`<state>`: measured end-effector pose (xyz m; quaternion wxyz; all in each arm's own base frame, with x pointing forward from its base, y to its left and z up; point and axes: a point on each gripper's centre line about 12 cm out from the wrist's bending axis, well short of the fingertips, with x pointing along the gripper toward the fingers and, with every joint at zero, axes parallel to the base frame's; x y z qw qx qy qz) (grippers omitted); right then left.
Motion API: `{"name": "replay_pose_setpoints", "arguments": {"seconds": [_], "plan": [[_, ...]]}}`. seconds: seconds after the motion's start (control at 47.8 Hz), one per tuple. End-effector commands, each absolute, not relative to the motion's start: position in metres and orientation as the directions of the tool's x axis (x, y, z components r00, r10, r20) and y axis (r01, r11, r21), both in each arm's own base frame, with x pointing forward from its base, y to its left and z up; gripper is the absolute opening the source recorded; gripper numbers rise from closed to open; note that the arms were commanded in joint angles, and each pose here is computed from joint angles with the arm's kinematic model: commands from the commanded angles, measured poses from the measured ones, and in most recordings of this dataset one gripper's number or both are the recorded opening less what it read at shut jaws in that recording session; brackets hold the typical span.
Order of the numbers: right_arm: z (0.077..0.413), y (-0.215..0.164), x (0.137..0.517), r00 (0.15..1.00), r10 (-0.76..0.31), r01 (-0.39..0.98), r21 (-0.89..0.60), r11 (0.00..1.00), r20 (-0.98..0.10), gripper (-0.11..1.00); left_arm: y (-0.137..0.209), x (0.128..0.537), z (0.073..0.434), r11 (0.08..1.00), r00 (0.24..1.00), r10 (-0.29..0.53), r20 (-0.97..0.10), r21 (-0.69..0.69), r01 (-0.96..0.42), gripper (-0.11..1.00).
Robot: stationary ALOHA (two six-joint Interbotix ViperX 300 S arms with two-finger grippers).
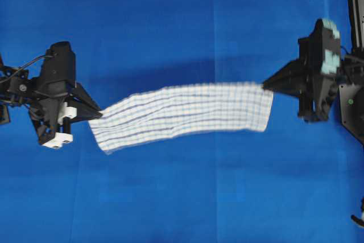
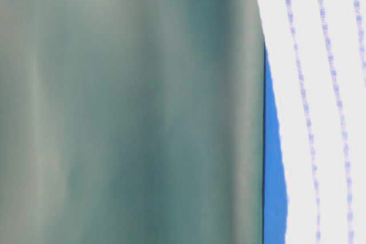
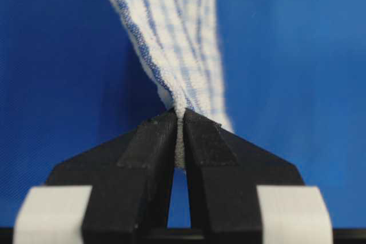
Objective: Fold the blue towel.
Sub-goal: 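Swing the strip to lie vertically, right gripper top, left bottom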
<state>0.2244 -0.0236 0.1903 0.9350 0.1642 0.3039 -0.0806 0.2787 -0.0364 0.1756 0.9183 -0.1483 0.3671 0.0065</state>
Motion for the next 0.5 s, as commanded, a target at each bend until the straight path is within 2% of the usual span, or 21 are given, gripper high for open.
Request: {"name": "replay_pose_setpoints", "arguments": {"seconds": [0.0, 0.188, 0.481], "plan": [[0.205, -0.041, 0.231, 0.816, -0.111, 0.295, 0.245, 0.924, -0.567, -0.04, -0.043, 0.298, 0.191, 0.946, 0.772, -0.113, -0.626, -0.305, -0.109, 0.02], [0.225, -0.075, 0.24, 0.814, -0.223, 0.375, 0.191, 0.907, -0.536, -0.04, -0.062, 0.34, 0.202, 0.941, 0.798, -0.146, -0.585, -0.331, -0.07, 0.02], [0.247, -0.111, 0.274, 0.804, -0.304, 0.419, 0.125, 0.899, -0.511, -0.04, -0.084, 0.404, 0.213, 0.933, 0.85, -0.177, -0.496, -0.36, -0.016, 0.02]]}}
